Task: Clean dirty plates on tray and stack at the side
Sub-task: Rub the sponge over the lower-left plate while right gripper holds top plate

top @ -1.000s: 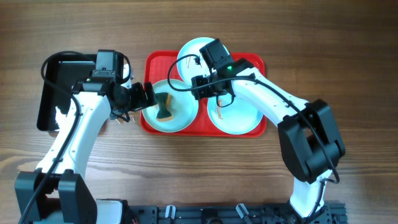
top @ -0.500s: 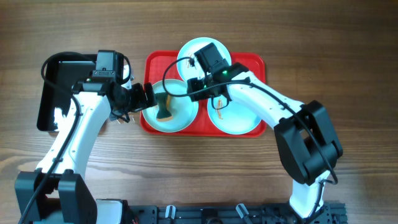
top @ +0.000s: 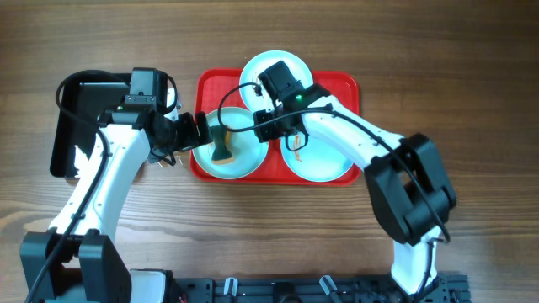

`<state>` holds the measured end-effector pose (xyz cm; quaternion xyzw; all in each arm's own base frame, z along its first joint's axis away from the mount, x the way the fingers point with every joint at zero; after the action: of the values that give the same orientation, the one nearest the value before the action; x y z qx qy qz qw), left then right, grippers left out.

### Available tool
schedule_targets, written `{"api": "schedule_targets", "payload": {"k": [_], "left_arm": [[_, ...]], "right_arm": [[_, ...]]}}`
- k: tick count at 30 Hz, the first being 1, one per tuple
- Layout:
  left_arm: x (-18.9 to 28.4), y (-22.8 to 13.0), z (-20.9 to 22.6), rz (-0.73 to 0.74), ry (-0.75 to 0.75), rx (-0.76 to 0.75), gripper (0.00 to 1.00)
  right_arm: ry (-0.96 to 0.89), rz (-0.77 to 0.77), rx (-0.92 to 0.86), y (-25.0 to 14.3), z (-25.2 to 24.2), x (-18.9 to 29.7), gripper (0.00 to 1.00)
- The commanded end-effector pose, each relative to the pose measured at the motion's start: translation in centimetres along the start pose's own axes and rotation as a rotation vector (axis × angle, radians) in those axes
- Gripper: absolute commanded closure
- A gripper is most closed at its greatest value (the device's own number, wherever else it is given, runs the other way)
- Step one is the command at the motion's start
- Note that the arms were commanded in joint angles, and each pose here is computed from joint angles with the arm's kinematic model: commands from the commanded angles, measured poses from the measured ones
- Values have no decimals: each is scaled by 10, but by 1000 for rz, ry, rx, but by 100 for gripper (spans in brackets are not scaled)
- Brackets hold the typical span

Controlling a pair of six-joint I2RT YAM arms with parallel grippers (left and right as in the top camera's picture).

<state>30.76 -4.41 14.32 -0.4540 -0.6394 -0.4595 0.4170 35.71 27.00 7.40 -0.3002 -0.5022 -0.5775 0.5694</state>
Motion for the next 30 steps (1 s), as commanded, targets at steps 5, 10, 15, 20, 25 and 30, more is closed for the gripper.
{"api": "schedule_targets", "payload": {"k": [5,10,15,20,25,30], "left_arm": [[5,3,-4,-17,-14,3,0],[5,3,-4,-17,-14,3,0],[5,3,-4,-17,-14,3,0],[5,3,-4,-17,-14,3,0],[5,3,-4,-17,-14,3,0],[4,4,-4,-18,-18,42,6]], "right_arm": [[26,6,12,6,4,-7,51],[23,6,13,7,2,-14,53],[-10,14,8,5,-4,-23,59],[-13,16,8,4,-5,-24,75],[-27,15,6,4,-7,-24,90],[-27,15,7,4,-7,-24,92]]}}
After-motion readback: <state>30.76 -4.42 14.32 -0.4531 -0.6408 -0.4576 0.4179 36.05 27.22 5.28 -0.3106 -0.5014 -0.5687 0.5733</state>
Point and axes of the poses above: each gripper's point midway between its finger pads, its own x axis back along the fingers, its own z axis along the line the jaws close on, y = z × x, the point moved 5 cm from there along x, back along the fingers, and after that the axes turned 7 degrees about -x, right-handed, at the moved point
